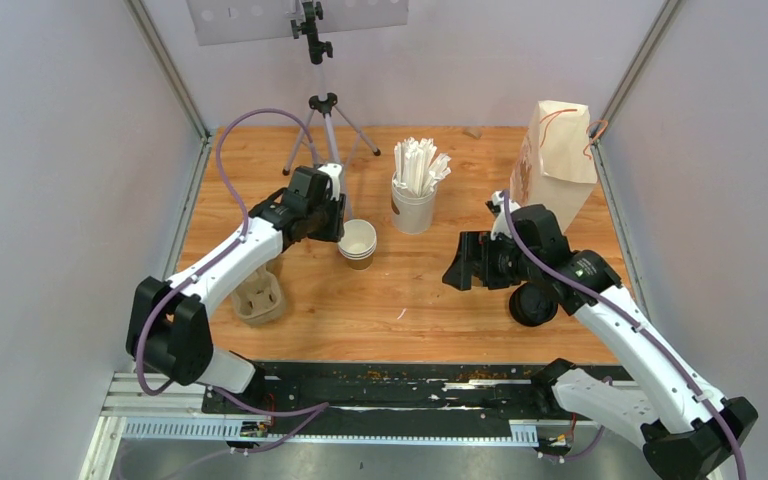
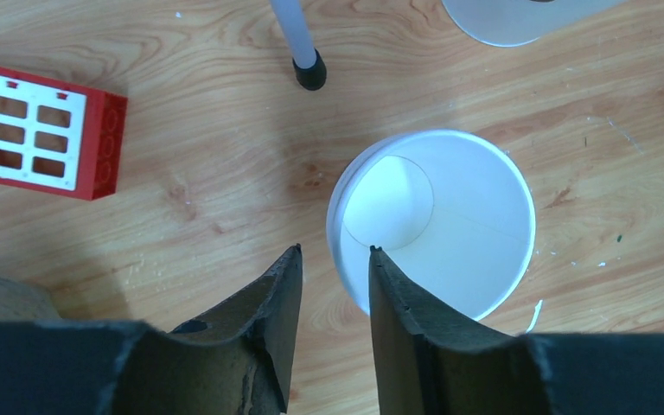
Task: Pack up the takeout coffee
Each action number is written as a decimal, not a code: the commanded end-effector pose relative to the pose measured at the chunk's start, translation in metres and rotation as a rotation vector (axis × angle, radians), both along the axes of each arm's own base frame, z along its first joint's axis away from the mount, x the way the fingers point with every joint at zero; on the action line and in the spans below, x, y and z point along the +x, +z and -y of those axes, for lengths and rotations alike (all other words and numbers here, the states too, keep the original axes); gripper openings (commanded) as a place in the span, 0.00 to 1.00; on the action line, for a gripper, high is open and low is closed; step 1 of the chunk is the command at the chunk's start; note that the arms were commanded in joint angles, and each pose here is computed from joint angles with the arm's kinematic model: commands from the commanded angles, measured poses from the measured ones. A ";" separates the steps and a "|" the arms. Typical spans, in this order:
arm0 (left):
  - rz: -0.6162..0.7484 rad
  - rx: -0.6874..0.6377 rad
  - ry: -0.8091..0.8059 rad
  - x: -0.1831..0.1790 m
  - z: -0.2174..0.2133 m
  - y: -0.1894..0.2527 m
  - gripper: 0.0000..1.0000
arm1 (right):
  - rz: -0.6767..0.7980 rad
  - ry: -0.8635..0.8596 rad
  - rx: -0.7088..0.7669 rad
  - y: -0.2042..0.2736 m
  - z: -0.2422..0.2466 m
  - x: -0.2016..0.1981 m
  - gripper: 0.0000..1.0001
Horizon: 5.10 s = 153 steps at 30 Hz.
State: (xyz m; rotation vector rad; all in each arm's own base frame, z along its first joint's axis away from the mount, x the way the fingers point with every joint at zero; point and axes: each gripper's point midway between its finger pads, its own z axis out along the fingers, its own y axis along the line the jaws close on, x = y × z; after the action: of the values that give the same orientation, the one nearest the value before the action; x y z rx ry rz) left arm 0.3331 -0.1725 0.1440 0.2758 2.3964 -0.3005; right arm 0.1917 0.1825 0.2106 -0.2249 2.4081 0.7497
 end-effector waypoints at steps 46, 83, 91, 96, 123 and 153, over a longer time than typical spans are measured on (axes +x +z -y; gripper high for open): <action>0.014 -0.028 -0.134 0.008 0.018 0.018 0.00 | -0.004 0.041 0.011 -0.017 -0.013 0.011 0.93; -0.065 -0.100 -0.228 0.002 0.040 0.033 0.00 | 0.008 0.027 0.030 -0.010 -0.015 0.013 0.93; -0.094 -0.094 -0.213 0.006 0.039 0.036 0.00 | 0.007 0.020 0.028 -0.010 -0.015 0.014 0.93; -0.075 -0.121 -0.201 0.007 0.038 0.051 0.00 | 0.005 0.022 0.033 -0.008 -0.015 0.013 0.93; -0.062 -0.214 -0.300 -0.110 0.024 0.092 0.00 | -0.191 -0.444 -0.037 0.007 0.034 0.005 0.93; -0.102 -0.382 -0.294 -0.152 0.065 -0.022 0.09 | -0.185 -0.913 -0.357 -0.074 0.138 0.050 0.51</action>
State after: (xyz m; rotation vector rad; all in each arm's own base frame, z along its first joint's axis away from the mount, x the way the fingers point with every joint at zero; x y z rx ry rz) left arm 0.1761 -0.2242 0.1100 0.4617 2.4131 -0.8304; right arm 0.2276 0.0493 0.1381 0.7771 2.4776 -0.1278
